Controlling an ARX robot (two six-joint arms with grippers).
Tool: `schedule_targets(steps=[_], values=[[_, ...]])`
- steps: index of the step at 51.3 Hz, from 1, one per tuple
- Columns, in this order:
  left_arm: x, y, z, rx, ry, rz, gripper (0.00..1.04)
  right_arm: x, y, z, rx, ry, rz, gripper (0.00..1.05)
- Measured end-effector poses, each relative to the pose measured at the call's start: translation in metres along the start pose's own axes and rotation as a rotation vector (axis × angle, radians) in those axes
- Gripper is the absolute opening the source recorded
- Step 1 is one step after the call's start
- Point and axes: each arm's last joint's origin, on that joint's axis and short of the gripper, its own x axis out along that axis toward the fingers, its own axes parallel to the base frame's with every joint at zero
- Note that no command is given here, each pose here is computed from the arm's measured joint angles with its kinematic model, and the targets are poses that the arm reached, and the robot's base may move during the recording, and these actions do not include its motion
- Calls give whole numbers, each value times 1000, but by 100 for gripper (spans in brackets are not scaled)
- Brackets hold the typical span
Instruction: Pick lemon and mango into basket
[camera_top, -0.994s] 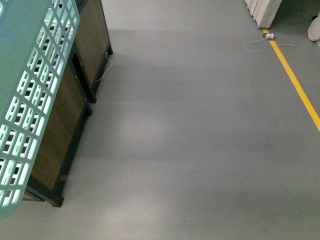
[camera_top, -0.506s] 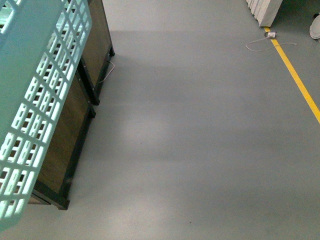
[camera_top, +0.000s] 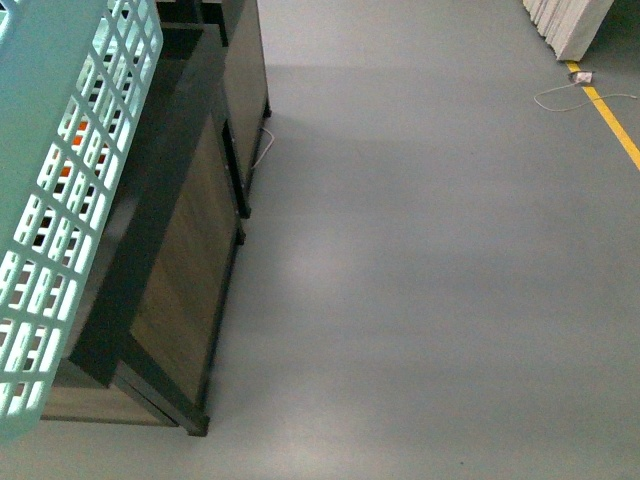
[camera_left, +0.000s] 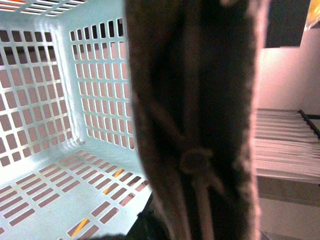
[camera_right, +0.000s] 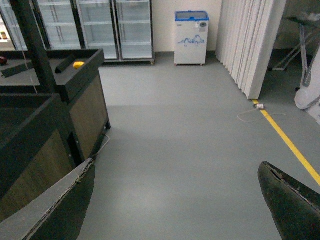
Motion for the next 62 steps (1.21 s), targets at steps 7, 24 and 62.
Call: schedule_targets(steps=[7, 24, 62], values=[[0, 0, 0, 0, 2, 0, 4, 0, 0, 0, 0, 0, 1, 96], [0, 0, 0, 1, 0, 1, 4, 0, 0, 0, 0, 0, 2, 96], [0, 0, 0, 3, 1, 3, 4, 0, 0, 0, 0, 1, 2, 96]])
